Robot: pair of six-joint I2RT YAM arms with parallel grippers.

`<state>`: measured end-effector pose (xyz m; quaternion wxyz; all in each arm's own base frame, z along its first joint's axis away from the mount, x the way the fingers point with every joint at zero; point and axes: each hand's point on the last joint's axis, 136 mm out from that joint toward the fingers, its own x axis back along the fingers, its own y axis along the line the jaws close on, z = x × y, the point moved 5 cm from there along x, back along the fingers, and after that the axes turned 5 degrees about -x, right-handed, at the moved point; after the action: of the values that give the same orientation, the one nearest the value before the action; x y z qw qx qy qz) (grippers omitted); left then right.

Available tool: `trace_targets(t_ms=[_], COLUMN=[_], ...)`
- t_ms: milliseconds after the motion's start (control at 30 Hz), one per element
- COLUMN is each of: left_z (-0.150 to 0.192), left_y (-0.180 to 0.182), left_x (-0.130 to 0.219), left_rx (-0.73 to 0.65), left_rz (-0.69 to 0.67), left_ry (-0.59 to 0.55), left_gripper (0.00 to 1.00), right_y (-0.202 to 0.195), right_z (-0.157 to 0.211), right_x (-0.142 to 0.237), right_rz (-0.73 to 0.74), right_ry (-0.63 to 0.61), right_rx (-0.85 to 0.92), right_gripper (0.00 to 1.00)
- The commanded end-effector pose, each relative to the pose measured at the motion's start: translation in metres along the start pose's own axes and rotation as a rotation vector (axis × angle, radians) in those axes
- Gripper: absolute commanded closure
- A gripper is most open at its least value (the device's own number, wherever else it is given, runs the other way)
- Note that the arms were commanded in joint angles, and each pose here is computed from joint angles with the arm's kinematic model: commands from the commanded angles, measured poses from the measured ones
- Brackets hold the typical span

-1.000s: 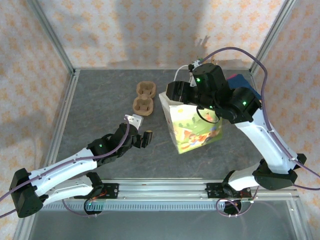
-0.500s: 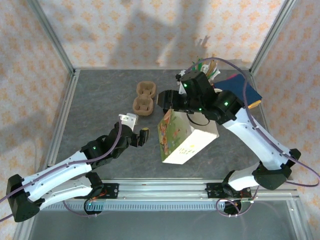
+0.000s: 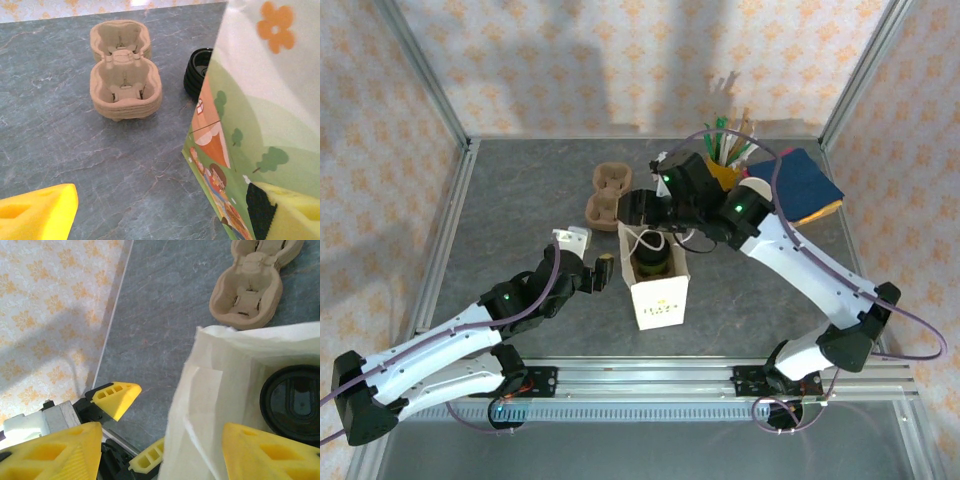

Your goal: Pack the takeout coffee

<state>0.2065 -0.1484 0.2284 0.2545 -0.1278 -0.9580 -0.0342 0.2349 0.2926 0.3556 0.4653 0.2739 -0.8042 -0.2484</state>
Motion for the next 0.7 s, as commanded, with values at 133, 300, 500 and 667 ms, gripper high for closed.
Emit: trace_targets(t_ms=[133,300,500,667], left_z=[-0.011,-0.013,-0.023,-0.037], left_y=[0.008,0.008,0.008,0.007], left_x=[0.011,0.013,0.019,0.028], left_rx=[0.029,0.042,0.056,0.072], left_rz=[-0.033,-0.028,-0.023,-0.002], left_ry=[-0.046,-0.053,-0.064,-0.083], left_gripper=[0.1,0.1,0.1,0.09], right_y=[0.024,0.039,0.053,0.043], right_z=[0.002,-0.004,-0.021,-0.04], right_x=[0.0,0.015,0.051,0.085], right_rz=[-0.079,-0.128,-0.166,-0.14], right_ry=[0.0,-0.025,-0.14,-0.267], right_rx=[0.015,0.044,0.095,0.106], right_gripper=[0.35,0.34,0.32,0.3])
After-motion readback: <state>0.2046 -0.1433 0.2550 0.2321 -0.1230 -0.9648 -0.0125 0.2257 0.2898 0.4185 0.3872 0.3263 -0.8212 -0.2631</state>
